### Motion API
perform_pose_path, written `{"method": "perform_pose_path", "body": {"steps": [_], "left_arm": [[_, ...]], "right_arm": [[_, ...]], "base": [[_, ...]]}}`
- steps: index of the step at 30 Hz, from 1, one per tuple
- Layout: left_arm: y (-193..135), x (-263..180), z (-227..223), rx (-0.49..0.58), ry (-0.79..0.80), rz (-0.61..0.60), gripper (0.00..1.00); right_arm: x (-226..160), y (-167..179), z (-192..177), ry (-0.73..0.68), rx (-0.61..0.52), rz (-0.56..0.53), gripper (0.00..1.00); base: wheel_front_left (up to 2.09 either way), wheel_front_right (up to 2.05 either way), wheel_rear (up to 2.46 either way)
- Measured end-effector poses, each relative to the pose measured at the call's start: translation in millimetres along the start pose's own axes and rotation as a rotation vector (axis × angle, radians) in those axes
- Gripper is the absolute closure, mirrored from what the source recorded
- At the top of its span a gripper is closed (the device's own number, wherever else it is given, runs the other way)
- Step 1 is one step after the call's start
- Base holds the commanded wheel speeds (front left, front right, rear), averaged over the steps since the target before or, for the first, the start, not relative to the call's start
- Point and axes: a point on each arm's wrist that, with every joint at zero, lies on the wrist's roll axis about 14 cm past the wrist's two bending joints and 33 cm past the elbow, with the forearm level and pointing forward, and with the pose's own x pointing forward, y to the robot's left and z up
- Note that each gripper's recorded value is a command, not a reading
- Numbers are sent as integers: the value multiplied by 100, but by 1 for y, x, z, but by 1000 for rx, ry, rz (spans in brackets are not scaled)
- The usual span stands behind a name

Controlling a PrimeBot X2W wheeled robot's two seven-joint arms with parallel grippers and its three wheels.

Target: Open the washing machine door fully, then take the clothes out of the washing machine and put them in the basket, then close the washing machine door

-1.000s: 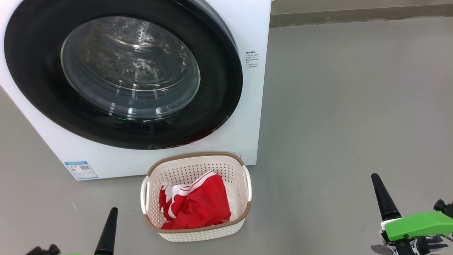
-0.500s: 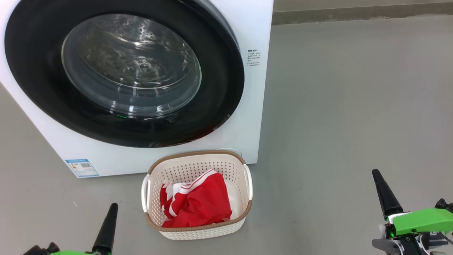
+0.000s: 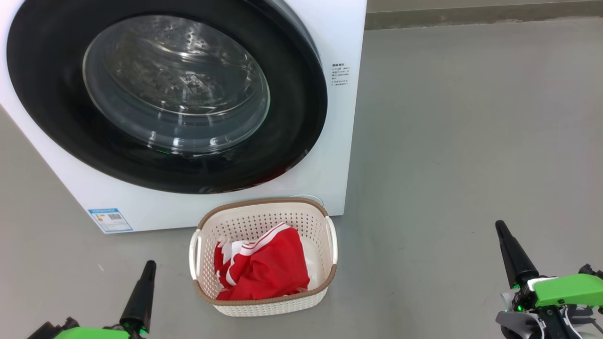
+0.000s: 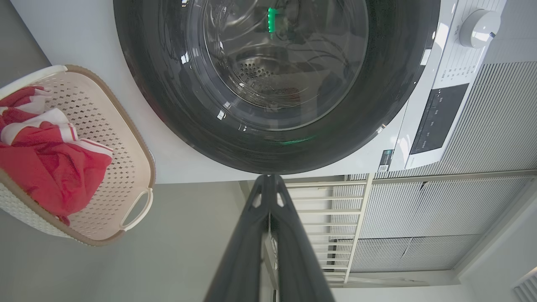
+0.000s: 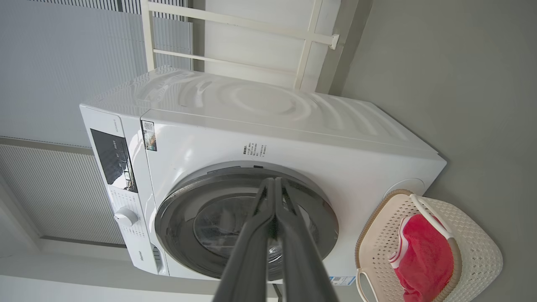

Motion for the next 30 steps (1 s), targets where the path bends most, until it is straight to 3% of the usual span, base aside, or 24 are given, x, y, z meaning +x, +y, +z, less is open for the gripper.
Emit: {"method": "perform_pose_path", "body": {"steps": [5, 30], "left_arm": [[-4, 2, 0, -38, 5, -16, 100], [-3, 2, 0, -41, 4, -15, 100]], "right_arm": [[2, 3, 0, 3, 44, 11, 100], [2, 3, 0, 2, 45, 11, 100]], "base": [[0, 0, 0], [0, 0, 0]]}}
